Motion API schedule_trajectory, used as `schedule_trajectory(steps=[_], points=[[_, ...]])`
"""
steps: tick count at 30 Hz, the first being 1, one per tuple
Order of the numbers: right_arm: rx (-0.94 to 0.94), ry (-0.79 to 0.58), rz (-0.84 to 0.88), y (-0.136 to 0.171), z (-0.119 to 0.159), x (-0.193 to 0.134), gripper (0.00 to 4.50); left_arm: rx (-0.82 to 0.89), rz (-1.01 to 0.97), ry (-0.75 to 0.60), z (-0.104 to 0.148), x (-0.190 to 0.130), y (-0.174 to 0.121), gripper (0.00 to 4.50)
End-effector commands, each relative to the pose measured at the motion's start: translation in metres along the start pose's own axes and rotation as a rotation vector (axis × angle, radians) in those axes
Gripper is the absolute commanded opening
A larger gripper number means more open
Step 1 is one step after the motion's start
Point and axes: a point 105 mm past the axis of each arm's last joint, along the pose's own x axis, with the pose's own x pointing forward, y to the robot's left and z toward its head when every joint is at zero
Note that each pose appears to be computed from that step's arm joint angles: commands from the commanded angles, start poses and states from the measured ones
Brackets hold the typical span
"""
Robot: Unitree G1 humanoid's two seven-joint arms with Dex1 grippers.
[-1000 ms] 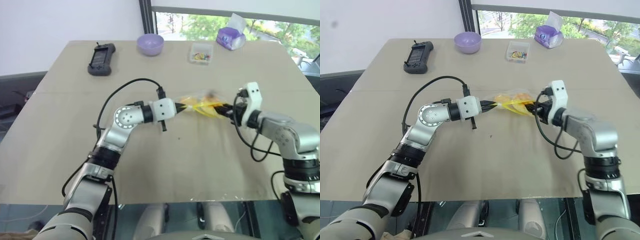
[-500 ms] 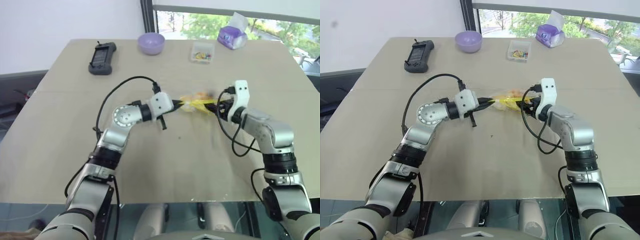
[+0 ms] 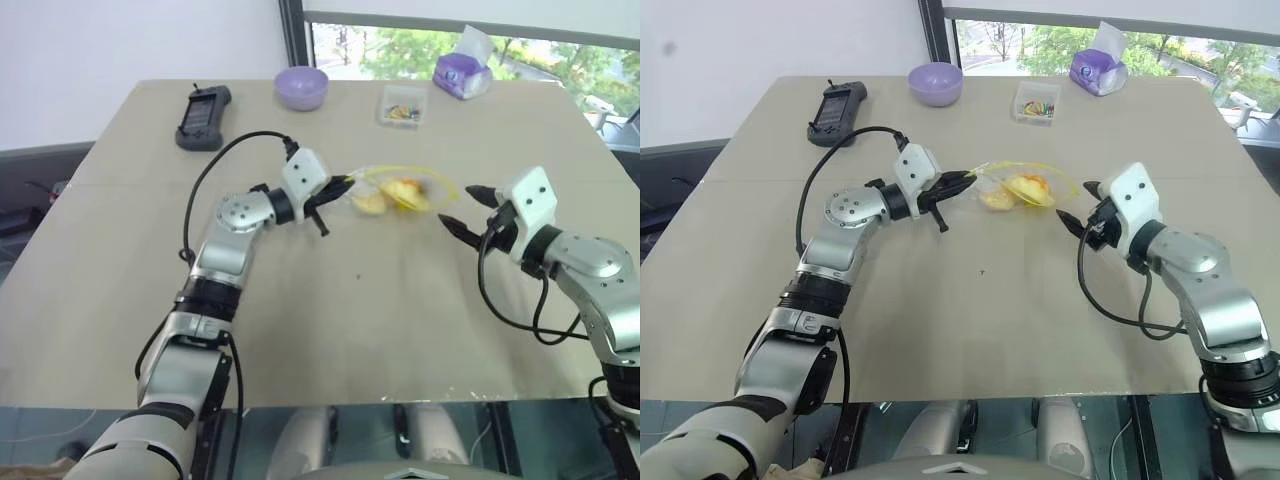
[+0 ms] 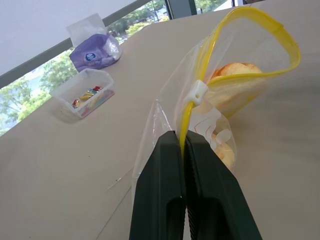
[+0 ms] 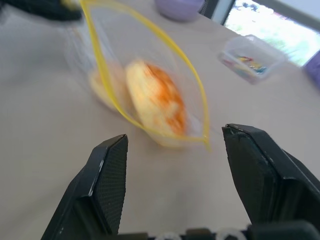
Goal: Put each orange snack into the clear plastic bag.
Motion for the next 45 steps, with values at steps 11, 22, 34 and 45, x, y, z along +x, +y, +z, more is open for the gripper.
schedule_trajectory(steps=[11,22,34,45], points=[[-0.247,-0.099,-0.006,-0.01,0.01,0.035,2.06,0.06,0.003,-0.059,0.016,-0.002,0.004,0.0],[-0.227,-0.156,0.031,-0.051,0.041,0.012,0.02,-0.051,-0.03,-0.186,0.049,-0.011,0.021,0.0],[-0.454,-0.102,-0.23,-0.112,0.04,0.002,0.02,0.179,0.144,-0.233,0.068,0.006,0.06,0.0],[-0.195,0.077,0.095,0.038,-0.048,-0.022,0.29,0.182,-0.116,-0.111,-0.005,-0.018,-0.037,0.0]])
